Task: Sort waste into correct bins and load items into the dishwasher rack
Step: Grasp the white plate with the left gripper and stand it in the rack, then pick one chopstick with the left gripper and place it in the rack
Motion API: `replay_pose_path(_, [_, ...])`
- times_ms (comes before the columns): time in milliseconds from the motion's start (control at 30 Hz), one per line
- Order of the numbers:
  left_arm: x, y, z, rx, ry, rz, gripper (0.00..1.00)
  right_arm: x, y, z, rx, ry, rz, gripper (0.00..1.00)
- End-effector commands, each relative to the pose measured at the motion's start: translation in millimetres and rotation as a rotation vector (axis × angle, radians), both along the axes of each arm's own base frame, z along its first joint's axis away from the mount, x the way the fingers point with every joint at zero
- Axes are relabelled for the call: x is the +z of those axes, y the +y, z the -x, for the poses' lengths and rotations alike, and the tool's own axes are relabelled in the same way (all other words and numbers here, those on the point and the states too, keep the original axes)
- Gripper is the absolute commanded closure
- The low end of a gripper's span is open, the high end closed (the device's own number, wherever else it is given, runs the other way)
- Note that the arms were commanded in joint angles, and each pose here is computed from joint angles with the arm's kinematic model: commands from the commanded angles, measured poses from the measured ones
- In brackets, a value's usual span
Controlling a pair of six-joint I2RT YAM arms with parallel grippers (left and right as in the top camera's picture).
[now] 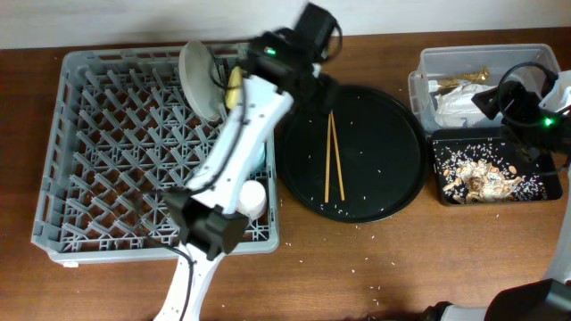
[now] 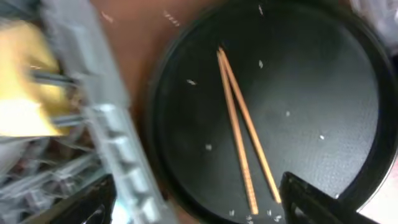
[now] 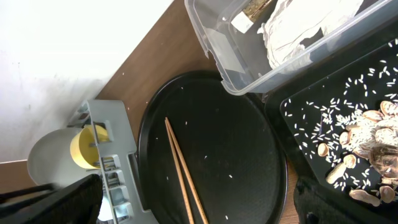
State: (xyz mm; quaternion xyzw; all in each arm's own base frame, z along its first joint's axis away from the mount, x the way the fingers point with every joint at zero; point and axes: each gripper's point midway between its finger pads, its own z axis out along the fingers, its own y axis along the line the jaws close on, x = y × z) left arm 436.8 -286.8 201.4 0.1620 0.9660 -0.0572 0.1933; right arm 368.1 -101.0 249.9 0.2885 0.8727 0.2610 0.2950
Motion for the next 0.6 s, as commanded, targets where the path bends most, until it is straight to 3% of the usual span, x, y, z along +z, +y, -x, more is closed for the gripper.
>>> replay_pose_path(0, [-81.0, -34.9, 17.3, 0.022, 0.153, -0.019, 0.21, -1.0, -3.4, -0.1, -0.008, 0.004, 0.011, 0.02])
replay_pose_path(167, [-166.1, -55.1, 16.9, 0.137, 0.263, 0.06, 0.41, -1.0, -3.4, -0.1, -0.008, 0.004, 0.011, 0.02])
replay_pose_path(467, [-209.0, -42.3, 24.0, 0.178, 0.289, 0.017, 0.61, -1.1, -3.3, 0.0, -0.008, 0.004, 0.011, 0.02])
replay_pose_path(533, [-211.4, -41.7, 24.6, 0.177, 0.29, 0.015, 0.74, -1.1, -3.3, 0.0, -0.007, 0.004, 0.011, 0.02])
replay_pose_path(567, [-211.5, -41.5, 24.9, 0.178, 0.291, 0.014, 0.9, -1.0, -3.4, -0.1, -0.007, 0.004, 0.011, 0.02])
